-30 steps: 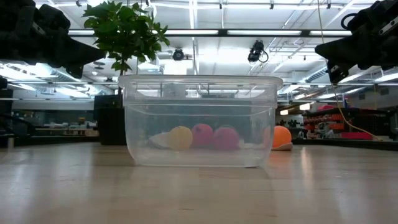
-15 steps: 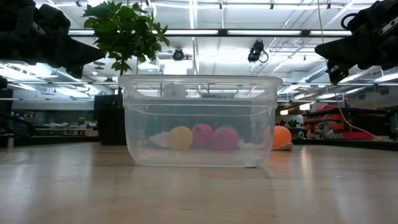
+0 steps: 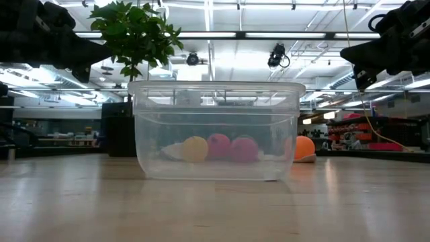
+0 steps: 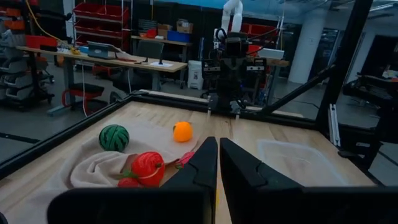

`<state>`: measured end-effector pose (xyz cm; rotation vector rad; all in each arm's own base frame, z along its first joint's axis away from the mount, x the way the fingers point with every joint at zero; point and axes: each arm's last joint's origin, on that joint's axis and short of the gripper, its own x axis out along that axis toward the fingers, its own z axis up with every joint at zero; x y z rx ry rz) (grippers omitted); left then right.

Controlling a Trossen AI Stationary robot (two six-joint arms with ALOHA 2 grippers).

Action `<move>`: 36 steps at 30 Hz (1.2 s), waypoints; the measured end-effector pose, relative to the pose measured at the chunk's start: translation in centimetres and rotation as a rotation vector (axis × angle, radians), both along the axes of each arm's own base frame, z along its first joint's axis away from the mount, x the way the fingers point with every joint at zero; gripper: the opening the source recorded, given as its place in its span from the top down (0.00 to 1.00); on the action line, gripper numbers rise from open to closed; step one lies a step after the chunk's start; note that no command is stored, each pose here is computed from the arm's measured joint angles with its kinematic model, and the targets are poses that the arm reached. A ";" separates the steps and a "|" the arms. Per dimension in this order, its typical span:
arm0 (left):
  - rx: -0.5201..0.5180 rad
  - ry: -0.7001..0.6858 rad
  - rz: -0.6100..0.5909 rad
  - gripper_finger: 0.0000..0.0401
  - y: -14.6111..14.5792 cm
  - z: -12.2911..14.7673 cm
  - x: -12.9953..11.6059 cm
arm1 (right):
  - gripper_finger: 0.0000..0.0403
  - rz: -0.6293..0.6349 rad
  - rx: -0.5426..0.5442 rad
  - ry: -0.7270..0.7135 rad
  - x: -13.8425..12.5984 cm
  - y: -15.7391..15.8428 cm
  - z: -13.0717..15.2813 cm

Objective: Pick and placing Produce into tupperware
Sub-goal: Put the orange into the transparent bin

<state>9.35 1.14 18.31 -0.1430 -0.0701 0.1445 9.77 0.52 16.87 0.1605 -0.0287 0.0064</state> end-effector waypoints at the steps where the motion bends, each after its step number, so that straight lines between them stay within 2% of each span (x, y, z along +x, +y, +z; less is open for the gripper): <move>1: 0.001 -0.001 0.000 0.93 0.0 0.0 0.0 | 0.96 0.000 0.000 -0.001 0.0 0.0 0.0; 6: 0.044 -0.119 0.008 0.92 0.0 1.2 -0.1 | 0.96 -0.055 0.015 -0.075 0.0 -0.2 0.7; 11: 0.048 -0.403 0.096 0.93 0.1 3.8 -1.1 | 0.96 -0.150 0.104 -0.267 -0.4 -0.5 2.5; 14: 0.077 -0.590 0.110 0.94 0.1 5.3 -2.0 | 0.96 -0.163 0.140 -0.395 -0.9 -0.6 3.6; 18: 0.093 -0.794 0.114 0.94 -0.1 6.9 -3.4 | 0.96 -0.165 0.316 -0.585 -1.7 -0.8 5.1; 20: 0.076 -0.830 0.105 0.93 -0.1 7.6 -3.8 | 0.96 -0.168 0.417 -0.660 -2.2 -1.0 5.8; 22: 0.057 -0.849 0.095 0.93 -0.2 8.6 -4.2 | 0.96 -0.168 0.456 -0.692 -2.5 -1.0 6.7; 25: 0.025 -0.853 0.078 0.93 -0.2 10.4 -4.2 | 0.96 -0.172 0.444 -0.721 -3.0 -1.1 8.3; 28: -0.014 -0.842 0.059 0.94 -0.1 12.5 -3.8 | 0.96 -0.195 0.387 -0.733 -3.2 -1.1 10.5; 30: -0.027 -0.820 0.058 0.94 -0.1 13.8 -3.3 | 0.96 -0.225 0.318 -0.732 -3.1 -1.1 12.1; 33: 0.019 -0.767 0.078 0.92 0.1 15.6 -2.1 | 0.96 -0.283 0.181 -0.711 -2.6 -1.1 14.6; 36: 0.046 -0.747 0.075 0.89 0.1 17.6 -0.9 | 0.96 -0.316 0.090 -0.691 -1.7 -1.0 17.3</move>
